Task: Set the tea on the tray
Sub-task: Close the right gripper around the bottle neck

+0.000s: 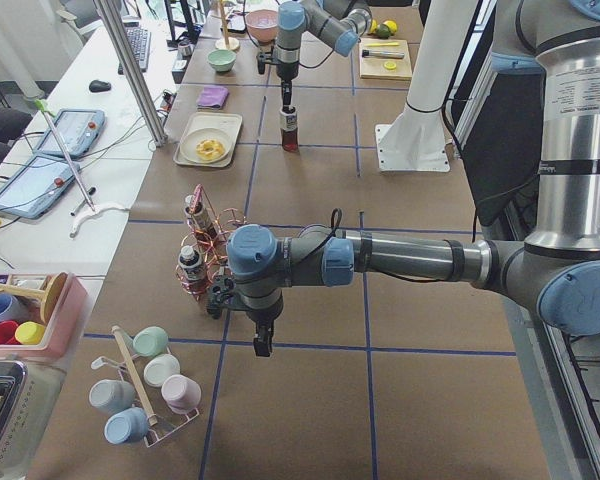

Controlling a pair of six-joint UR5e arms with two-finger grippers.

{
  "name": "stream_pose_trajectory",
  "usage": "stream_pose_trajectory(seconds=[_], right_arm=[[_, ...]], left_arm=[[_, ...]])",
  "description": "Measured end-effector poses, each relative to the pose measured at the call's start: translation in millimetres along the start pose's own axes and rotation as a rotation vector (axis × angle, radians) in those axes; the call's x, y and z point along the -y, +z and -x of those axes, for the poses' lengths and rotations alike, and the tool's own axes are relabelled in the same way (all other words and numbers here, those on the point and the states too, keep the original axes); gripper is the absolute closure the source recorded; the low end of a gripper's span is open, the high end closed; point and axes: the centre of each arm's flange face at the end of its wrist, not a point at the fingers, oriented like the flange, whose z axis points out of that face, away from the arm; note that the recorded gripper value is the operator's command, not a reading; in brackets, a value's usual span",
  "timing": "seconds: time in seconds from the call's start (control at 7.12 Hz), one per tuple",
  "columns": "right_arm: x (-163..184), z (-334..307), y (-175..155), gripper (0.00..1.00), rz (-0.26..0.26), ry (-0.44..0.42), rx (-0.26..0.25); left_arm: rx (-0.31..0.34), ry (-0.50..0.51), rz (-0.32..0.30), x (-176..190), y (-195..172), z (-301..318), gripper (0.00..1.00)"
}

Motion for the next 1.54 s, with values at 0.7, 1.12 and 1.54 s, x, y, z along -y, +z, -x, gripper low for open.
stream_pose_trajectory(seconds=[0.7,1.12,1.54], right_arm=[[-4.1,0.1,-6.7,0.4,0.005,0.003,-0.004],[-7.3,3.0,-4.6,0.45,0.009,-0.002,-0.004],[-8.2,3.9,-3.9,0.47,0.011,-0.003,-0.005]], left_arm=[[0.0,0.0,-0.001,0.0,-0.2,-0.2,0.0],[0.0,0.0,-0.001,0.0,-0.2,-0.2,0.0],[0.0,0.0,-0.001,0.0,-0.2,-0.2,0.0]])
